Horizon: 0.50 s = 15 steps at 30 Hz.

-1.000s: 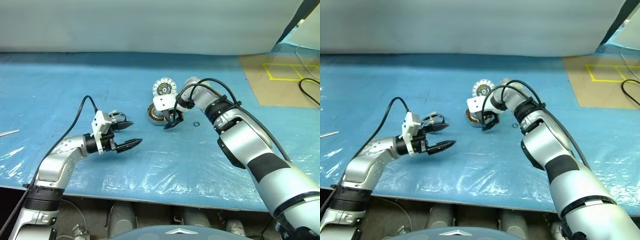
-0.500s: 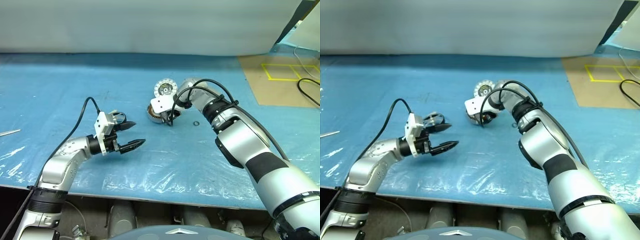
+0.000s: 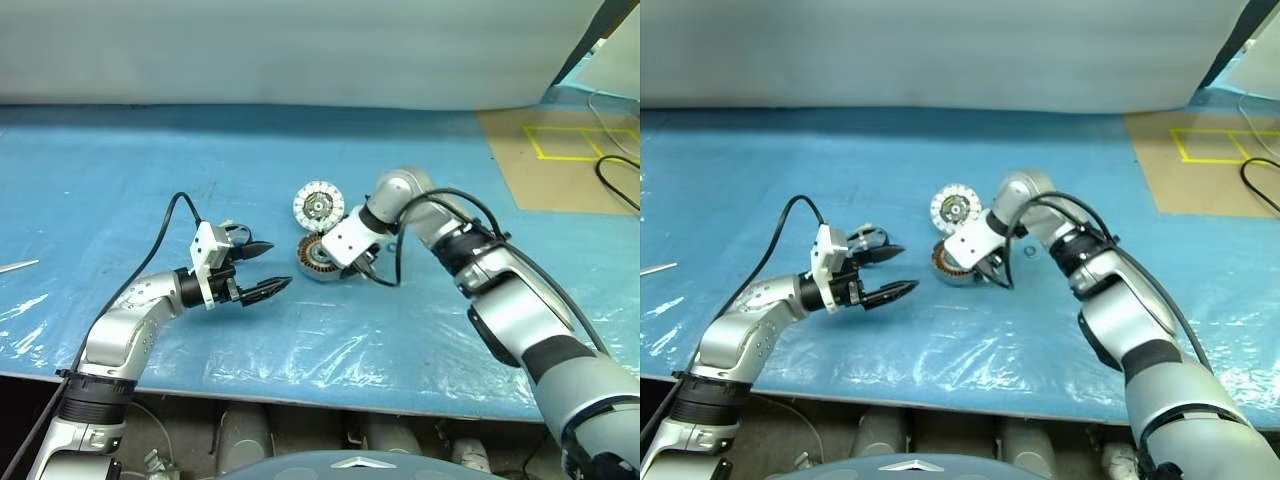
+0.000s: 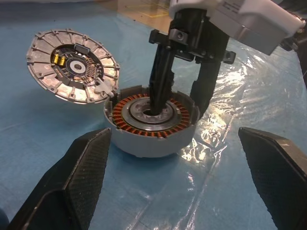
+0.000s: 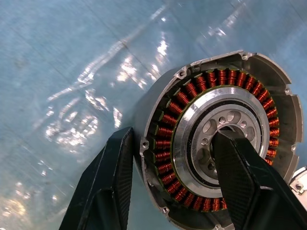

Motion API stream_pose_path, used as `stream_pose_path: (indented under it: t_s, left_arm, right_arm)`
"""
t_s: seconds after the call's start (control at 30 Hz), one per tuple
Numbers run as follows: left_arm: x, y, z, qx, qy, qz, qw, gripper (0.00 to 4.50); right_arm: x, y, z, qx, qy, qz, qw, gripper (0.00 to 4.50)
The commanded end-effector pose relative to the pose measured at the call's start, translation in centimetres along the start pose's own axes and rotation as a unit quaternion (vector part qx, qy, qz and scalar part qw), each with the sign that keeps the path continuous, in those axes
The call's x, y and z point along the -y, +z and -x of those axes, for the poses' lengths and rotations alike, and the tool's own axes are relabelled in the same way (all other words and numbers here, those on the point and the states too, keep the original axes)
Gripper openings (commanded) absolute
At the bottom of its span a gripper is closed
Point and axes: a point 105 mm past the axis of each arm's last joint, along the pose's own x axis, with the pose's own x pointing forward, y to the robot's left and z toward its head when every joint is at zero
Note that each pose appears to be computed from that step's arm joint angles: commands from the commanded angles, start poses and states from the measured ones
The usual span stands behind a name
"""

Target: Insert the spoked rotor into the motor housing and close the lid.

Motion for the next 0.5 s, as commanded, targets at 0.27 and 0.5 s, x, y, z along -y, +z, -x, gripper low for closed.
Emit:
stream_pose_path:
  t_s: [0.27, 0.5]
  left_arm:
    - [0.3, 0.8, 0.3, -0.003, -0.017, -0.008, 1.000, 4.50]
    - [0.3, 0.8, 0.2, -0.008, -0.022, -0.008, 1.000, 4.50]
  right_arm:
    - [-0.7, 3.8, 0.4, 0.031, -0.003, 0.030, 0.999, 2.11]
    - [-0.8, 3.1, -0.3, 0.017, 0.002, -0.001, 1.000, 2.11]
